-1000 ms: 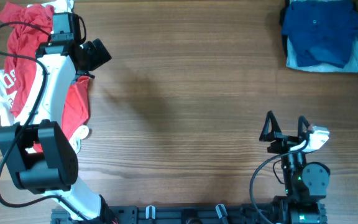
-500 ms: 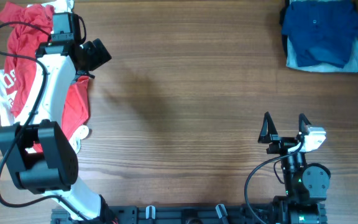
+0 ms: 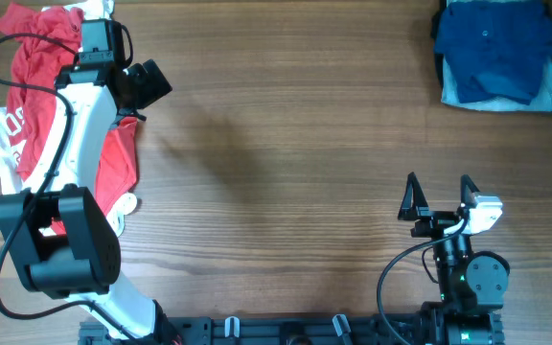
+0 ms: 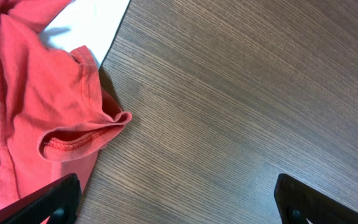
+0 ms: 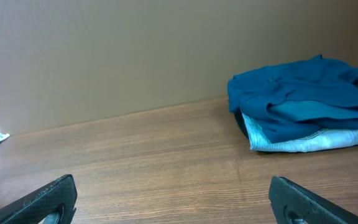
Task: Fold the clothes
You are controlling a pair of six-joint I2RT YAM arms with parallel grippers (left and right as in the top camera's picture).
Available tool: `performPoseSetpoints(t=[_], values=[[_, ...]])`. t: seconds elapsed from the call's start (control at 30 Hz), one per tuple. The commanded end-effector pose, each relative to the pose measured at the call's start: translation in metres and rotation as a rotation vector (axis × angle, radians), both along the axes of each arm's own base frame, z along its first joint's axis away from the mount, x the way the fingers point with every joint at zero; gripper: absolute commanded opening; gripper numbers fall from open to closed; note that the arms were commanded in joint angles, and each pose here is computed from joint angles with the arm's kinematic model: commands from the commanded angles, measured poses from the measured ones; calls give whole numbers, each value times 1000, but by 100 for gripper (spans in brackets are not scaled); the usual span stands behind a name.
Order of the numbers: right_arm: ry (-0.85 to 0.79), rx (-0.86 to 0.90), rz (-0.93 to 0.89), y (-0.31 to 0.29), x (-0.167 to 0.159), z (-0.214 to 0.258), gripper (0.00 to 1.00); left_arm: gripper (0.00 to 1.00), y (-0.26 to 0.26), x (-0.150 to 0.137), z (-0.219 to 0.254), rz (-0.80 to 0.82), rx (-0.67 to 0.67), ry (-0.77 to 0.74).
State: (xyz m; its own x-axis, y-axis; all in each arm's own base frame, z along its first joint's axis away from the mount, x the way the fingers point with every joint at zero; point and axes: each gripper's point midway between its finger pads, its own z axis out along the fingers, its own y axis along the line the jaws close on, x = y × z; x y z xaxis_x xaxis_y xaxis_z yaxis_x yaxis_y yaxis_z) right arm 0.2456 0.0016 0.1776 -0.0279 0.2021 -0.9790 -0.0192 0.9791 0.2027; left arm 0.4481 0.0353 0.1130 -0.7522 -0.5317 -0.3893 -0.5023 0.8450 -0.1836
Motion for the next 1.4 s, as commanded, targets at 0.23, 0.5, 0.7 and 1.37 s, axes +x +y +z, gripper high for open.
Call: performPoseSetpoints(t=[0.23,0.5,0.7,1.37], values=[[-8,-18,20,4,0,-2,100,100,2,1,-2,6,4,5],[-8,-18,19,4,0,-2,100,100,2,-2,-4,6,3,18],[-8,-18,20,4,0,-2,100,100,1,-7,-1,5,4,27],[-8,-18,19,4,0,-2,100,100,-25,-64,111,-202,146,-670]])
